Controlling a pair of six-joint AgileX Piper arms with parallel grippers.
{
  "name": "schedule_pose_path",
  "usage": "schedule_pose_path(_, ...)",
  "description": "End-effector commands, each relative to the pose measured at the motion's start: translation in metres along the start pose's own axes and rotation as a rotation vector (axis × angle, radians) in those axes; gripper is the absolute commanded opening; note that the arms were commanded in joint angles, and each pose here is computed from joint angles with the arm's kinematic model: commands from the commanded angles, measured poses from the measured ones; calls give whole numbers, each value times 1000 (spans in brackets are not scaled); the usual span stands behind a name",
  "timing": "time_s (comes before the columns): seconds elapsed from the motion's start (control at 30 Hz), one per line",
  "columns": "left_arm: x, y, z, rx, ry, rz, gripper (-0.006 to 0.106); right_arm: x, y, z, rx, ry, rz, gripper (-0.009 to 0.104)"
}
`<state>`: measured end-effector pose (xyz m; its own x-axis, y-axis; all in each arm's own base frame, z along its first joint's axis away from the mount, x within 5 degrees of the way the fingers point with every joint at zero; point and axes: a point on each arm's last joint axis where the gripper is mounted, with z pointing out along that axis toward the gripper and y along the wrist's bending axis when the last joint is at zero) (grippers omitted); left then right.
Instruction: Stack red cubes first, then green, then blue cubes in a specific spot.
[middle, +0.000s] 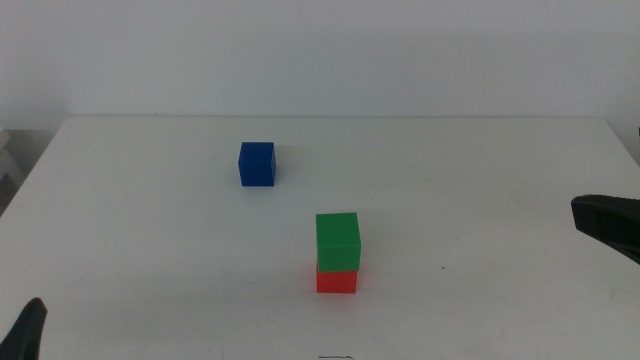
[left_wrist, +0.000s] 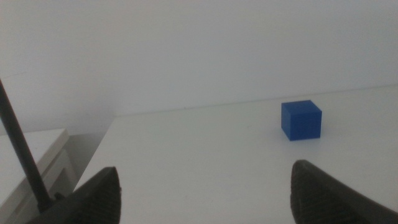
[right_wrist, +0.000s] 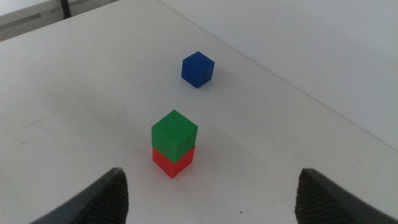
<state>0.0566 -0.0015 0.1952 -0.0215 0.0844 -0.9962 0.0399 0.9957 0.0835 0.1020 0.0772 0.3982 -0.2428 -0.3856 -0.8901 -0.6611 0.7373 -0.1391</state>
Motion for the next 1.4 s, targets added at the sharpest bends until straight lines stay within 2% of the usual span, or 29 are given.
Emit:
schedule_pose_path(0.0,-8,0,-2,2,-76,2,94,-12,-3,-5,27,-94,-9,84)
schedule_pose_path(0.07,-16,1,-1,1,-59,-5,94,-12,-3,-5,27,-93,-8,84)
schedule_pose_path(0.17,-51,4,7,0,-2,-4,94,-12,-3,-5,30,-92,-11,84)
schedule_pose_path(0.37,-124,14,47,-29,266,-3,94,-12,-3,-5,30,-92,-11,84)
schedule_pose_path(0.53,-156,15,80,-27,495,-68,94,-12,-3,-5,30,-92,-11,84)
schedule_pose_path(0.63,-170,13,100,-7,560,-122,94,-12,-3,-5,30,-92,-11,84)
schedule_pose_path(0.87,-179,-3,161,56,705,-176,94,-12,-3,-5,31,-92,-12,84)
schedule_pose_path(1.07,-185,-28,227,109,798,-98,94,-12,-4,-5,31,-92,-13,84)
schedule_pose_path(1.37,-150,-71,339,177,1001,-131,94,-12,-4,-5,31,-92,-13,84)
